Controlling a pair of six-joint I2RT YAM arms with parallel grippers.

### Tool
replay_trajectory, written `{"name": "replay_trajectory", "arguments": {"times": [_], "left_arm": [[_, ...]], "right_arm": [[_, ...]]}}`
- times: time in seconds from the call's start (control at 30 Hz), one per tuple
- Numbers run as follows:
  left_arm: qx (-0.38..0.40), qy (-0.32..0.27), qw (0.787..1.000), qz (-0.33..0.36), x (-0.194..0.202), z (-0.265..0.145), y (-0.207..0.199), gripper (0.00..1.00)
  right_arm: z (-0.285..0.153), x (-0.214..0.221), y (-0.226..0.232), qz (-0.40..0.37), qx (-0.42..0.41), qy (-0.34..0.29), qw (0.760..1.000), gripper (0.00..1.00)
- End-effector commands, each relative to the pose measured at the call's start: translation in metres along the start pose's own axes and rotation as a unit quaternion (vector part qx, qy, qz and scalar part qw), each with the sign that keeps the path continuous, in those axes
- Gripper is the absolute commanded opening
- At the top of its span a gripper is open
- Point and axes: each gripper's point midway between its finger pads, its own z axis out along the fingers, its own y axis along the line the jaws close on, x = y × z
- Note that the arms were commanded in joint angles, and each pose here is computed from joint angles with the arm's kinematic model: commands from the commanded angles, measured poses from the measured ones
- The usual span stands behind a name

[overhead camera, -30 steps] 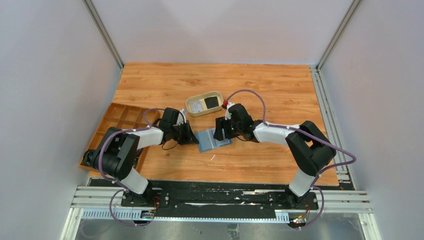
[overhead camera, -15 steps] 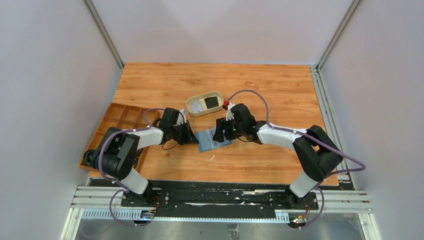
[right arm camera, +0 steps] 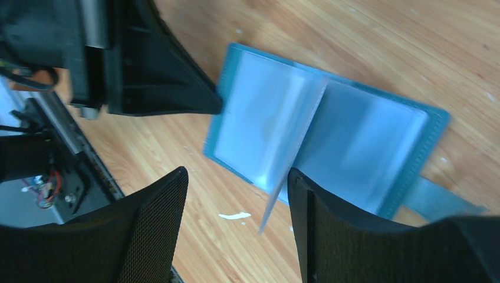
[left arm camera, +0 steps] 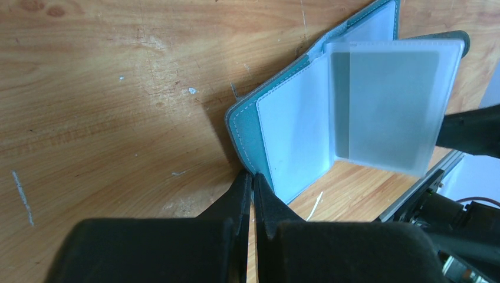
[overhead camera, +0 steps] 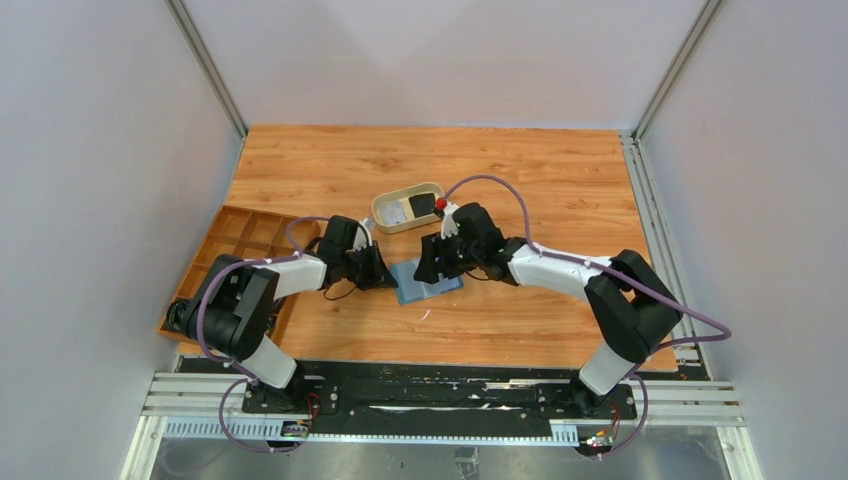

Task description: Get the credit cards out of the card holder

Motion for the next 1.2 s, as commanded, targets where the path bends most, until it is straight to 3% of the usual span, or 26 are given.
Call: {"name": "replay_trajectory", "arguments": {"times": [0.0,0.07,0.27,0.4,0.83,0.97,1.17], "left_arm": [[-0.132,0.050,0.990,-0.012,0.043,-0.003,0.068,0.00],[-0.132,0.050,0.990,-0.012,0.043,-0.004,0.068,0.00],[-0.134,0.051,0.990,-0.012,0.045,-0.004,0.069,0.00],[-0.134,0.052,0.990,-0.011,0.044,-0.004,0.069,0.00],[-0.137,0.054,0.989,-0.012,0.045,-0.004,0.070,0.00],[-0.137,0.054,0.989,-0.012,0.044,-0.003,0.070,0.00],[-0.137,0.055,0.989,-0.012,0.044,-0.003,0.070,0.00]], "right_arm": [[0.005,-0.009,0.042,-0.010,-0.083,0.010,0.996,0.66],[0.006,-0.007,0.052,-0.013,-0.116,0.025,0.993,0.66],[0.020,0.009,0.012,0.028,-0.056,0.051,0.997,0.67],[0.035,0.019,0.007,0.048,-0.064,0.069,0.994,0.67],[0.043,0.028,-0.028,0.081,-0.005,0.054,0.995,0.66],[0.046,0.030,-0.022,0.094,-0.036,0.053,0.994,0.66],[0.048,0.030,0.012,0.115,-0.152,0.046,0.980,0.66]]}}
